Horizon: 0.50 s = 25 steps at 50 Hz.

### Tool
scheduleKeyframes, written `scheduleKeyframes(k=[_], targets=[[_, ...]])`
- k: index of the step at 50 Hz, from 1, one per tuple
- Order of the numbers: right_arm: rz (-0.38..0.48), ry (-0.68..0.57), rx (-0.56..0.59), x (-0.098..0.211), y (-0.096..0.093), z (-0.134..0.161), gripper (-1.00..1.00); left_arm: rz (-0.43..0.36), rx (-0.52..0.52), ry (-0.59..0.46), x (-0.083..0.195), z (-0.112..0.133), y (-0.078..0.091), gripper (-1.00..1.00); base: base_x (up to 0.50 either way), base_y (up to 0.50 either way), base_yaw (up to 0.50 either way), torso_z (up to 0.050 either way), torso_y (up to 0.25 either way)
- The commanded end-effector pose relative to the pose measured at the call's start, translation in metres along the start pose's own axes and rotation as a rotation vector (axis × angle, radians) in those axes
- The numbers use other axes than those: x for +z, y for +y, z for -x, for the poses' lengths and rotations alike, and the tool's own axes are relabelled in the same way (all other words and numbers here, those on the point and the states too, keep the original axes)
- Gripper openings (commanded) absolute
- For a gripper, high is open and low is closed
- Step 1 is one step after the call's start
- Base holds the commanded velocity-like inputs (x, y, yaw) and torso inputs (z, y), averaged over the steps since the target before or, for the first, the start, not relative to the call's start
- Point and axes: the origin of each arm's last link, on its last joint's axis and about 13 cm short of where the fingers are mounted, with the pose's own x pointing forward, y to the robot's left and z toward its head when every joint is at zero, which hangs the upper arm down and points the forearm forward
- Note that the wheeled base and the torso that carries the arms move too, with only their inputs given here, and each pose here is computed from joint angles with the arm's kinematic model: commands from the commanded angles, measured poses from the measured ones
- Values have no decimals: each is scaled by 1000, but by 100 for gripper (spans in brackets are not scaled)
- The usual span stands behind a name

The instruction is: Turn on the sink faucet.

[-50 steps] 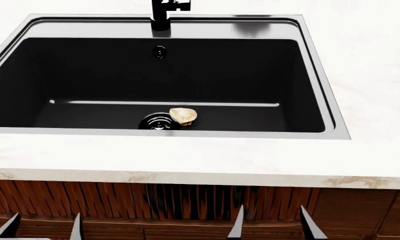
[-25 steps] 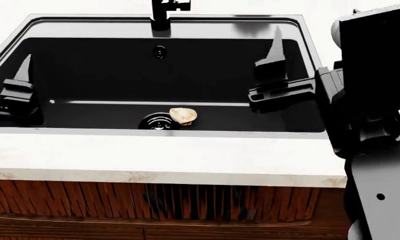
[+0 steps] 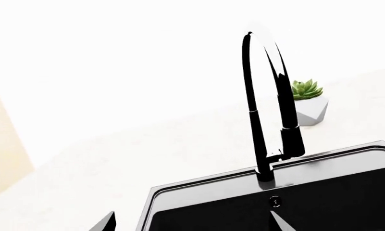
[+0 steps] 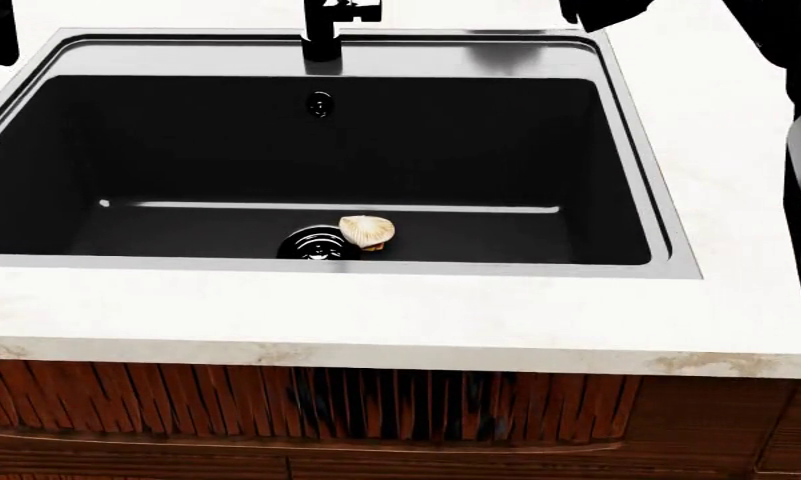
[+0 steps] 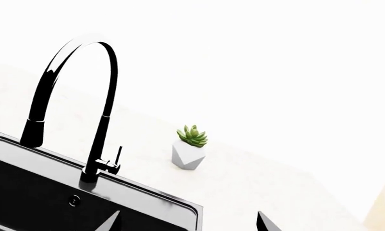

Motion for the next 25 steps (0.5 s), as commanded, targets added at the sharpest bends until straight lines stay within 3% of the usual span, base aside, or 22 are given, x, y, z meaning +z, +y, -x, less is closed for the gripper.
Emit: scheduleKeyframes(k=[1,25], targets=[[2,8,11,12,-10,-3,100,-5,-2,-3,11,-11,11,100,4,0,0,0,0],[13,48,-9,-6,-13,0,100,-19,-5,11,5,-17,6,100,302,30,0,0,0]])
